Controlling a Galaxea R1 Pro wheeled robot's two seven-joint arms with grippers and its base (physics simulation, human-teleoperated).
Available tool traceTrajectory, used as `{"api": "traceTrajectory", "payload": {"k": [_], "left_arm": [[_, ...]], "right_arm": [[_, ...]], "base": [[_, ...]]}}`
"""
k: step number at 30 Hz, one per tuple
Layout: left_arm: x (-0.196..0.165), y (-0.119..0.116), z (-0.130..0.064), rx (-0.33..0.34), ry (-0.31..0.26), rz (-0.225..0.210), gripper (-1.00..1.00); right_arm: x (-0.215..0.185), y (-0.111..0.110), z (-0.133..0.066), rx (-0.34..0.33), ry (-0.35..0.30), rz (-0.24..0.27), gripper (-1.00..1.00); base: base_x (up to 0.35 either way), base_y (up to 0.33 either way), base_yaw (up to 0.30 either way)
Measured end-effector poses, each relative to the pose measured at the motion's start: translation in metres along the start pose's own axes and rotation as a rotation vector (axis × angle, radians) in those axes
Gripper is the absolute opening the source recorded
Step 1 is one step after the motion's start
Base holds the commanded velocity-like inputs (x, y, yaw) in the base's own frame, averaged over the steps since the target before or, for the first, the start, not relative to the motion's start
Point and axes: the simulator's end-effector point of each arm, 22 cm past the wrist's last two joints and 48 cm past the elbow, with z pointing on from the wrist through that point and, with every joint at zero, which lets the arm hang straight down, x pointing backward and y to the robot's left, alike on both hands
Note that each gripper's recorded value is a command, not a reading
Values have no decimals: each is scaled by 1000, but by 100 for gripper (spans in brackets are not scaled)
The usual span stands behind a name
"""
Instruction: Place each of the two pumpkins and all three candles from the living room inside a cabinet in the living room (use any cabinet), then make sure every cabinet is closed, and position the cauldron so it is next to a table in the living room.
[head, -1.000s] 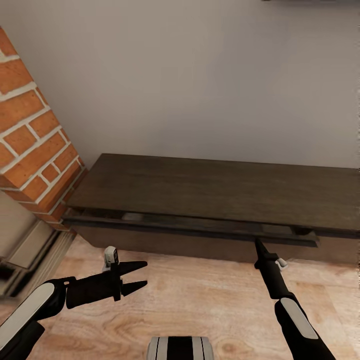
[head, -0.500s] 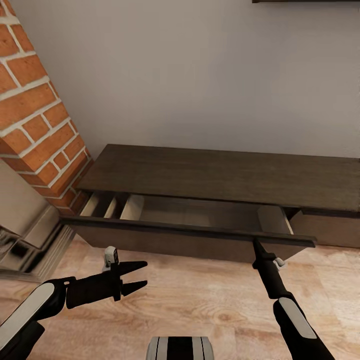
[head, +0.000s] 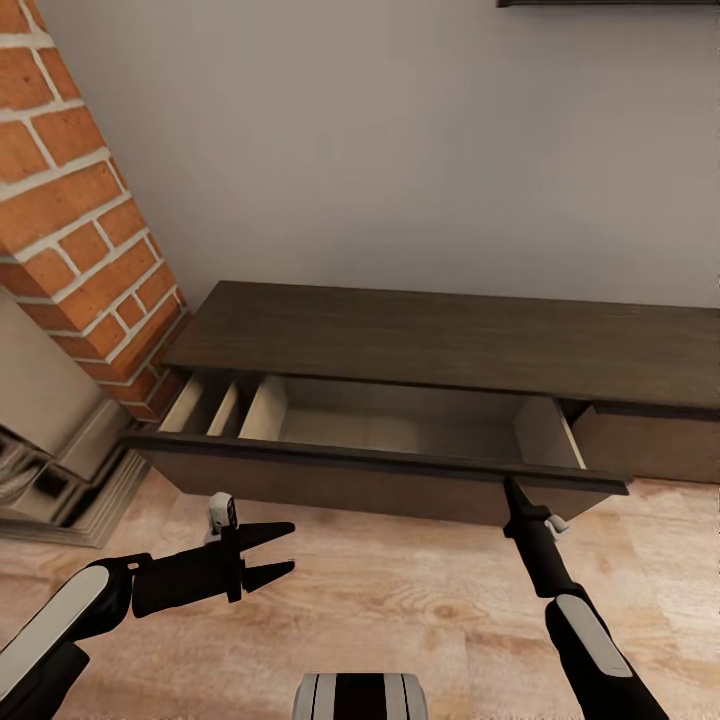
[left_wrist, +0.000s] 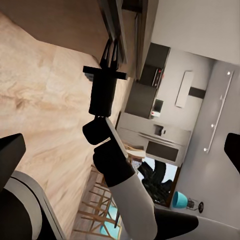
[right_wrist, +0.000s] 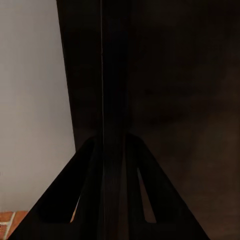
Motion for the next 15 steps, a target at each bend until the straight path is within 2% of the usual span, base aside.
{"api": "traceTrajectory", "payload": {"k": [10, 15], "left_arm": [[0, 0, 0, 0, 0, 0, 100], [0, 0, 0, 0, 0, 0, 100]], "right_arm": [[2, 0, 0, 0, 6, 1, -100], [3, 0, 0, -1, 7, 1, -100]], "base": [[-133, 0, 0], [-63, 0, 0]]}}
